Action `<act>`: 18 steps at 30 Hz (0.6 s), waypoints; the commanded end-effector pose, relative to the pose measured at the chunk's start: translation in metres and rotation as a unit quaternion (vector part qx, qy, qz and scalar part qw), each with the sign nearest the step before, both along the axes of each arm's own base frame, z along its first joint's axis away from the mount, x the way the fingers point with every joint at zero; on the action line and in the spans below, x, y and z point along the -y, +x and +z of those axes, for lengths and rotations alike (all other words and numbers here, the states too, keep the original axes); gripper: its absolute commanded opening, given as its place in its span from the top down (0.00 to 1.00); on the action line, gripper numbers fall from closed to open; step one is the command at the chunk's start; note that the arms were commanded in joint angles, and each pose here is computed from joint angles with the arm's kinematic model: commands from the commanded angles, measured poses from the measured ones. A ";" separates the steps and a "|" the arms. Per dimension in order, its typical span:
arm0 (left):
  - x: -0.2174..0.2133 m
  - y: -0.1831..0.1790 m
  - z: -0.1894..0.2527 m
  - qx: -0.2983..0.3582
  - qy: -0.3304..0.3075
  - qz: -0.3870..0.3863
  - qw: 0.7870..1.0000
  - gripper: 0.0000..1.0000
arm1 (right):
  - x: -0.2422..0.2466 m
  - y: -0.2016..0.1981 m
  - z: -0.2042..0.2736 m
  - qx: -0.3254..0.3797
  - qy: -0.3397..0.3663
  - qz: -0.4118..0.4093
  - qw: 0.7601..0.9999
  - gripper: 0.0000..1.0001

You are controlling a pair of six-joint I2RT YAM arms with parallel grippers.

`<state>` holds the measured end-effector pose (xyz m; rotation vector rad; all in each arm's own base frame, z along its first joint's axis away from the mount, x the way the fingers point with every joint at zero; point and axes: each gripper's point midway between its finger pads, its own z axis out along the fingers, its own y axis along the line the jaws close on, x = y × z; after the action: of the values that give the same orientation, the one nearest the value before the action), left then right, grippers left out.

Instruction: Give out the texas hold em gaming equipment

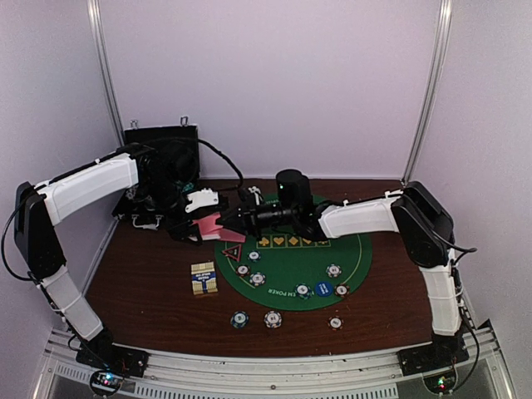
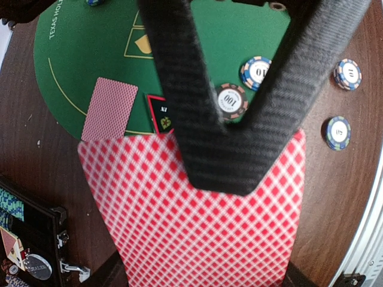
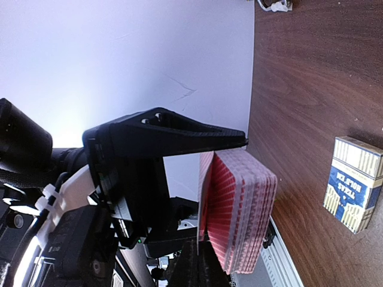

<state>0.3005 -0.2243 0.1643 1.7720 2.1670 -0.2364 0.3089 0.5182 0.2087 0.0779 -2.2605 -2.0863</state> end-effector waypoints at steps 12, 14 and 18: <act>-0.006 0.002 0.013 0.025 0.001 0.001 1.000 1.00 | 0.058 0.051 0.003 0.018 0.006 -0.051 0.999 1.00; -0.007 0.002 0.014 0.026 0.002 0.001 1.000 1.00 | 0.073 0.063 -0.004 0.023 -0.010 -0.061 0.998 1.00; -0.010 0.002 0.015 0.028 0.003 0.004 1.000 1.00 | 0.108 0.094 -0.025 0.023 -0.050 -0.090 0.994 1.00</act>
<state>0.3023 -0.2187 0.1629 1.7731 2.1829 -0.1957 0.3806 0.4445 0.1784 -0.0939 -2.3738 -2.0800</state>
